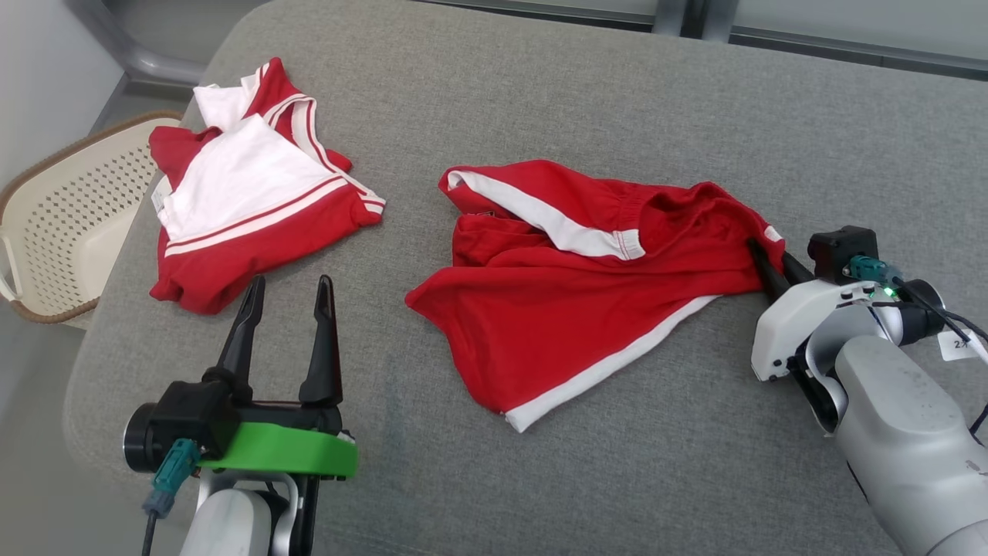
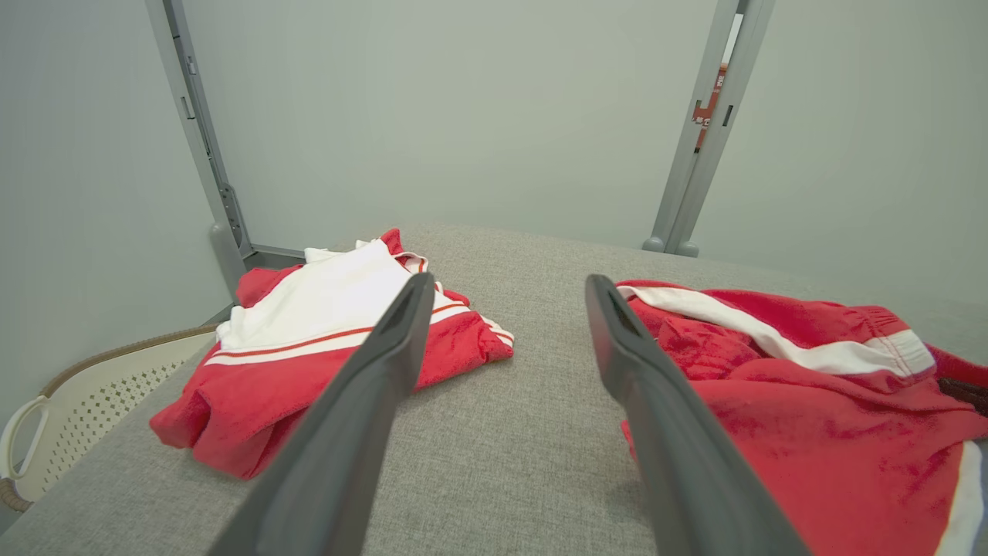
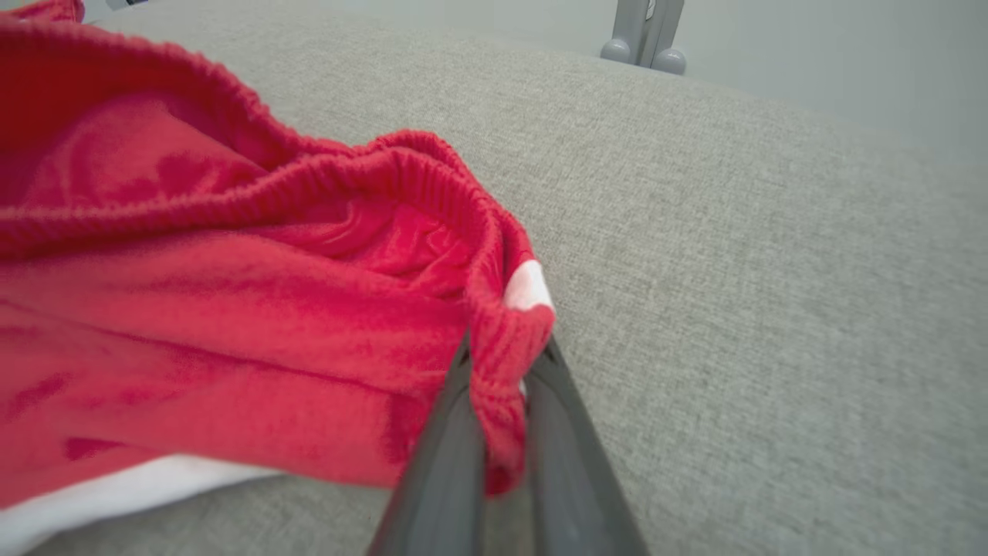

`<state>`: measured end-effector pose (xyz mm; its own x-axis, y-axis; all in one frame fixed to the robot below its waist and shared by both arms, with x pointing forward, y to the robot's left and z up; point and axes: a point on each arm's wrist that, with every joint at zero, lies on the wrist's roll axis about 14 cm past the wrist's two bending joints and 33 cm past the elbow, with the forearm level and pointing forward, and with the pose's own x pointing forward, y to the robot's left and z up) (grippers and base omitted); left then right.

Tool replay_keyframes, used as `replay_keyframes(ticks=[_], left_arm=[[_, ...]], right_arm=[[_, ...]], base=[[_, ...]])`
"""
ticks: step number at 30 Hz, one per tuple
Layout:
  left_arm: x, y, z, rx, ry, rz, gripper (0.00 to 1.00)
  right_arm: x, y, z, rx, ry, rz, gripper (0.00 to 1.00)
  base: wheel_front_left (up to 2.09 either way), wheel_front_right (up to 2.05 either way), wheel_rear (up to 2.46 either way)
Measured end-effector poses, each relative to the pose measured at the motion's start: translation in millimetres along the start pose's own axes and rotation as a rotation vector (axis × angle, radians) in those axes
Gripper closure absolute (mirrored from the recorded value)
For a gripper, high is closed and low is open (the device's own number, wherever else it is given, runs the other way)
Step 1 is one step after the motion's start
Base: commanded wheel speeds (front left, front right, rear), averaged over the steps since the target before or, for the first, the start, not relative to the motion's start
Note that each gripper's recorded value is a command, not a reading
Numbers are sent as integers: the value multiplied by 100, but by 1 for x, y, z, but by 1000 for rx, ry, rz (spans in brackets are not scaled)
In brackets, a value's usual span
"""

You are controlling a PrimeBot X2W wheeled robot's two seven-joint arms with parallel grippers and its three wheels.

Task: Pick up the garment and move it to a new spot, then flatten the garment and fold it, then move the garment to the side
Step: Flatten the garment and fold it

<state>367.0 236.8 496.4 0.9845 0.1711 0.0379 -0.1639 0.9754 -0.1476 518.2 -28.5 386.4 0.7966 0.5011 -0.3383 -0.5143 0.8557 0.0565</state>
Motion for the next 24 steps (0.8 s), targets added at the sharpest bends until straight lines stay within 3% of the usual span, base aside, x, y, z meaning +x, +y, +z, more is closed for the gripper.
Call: replay_keyframes(ticks=[9, 24], left_arm=[[4, -15, -4, -17, 6, -42, 0], [8, -59, -6, -49, 3, -179, 0]], right_arm=[[-37, -31, -6, 82, -42, -97, 100], [-164, -62, -47, 220, -22, -274, 100]], base=[[0, 0, 0], [0, 0, 0]])
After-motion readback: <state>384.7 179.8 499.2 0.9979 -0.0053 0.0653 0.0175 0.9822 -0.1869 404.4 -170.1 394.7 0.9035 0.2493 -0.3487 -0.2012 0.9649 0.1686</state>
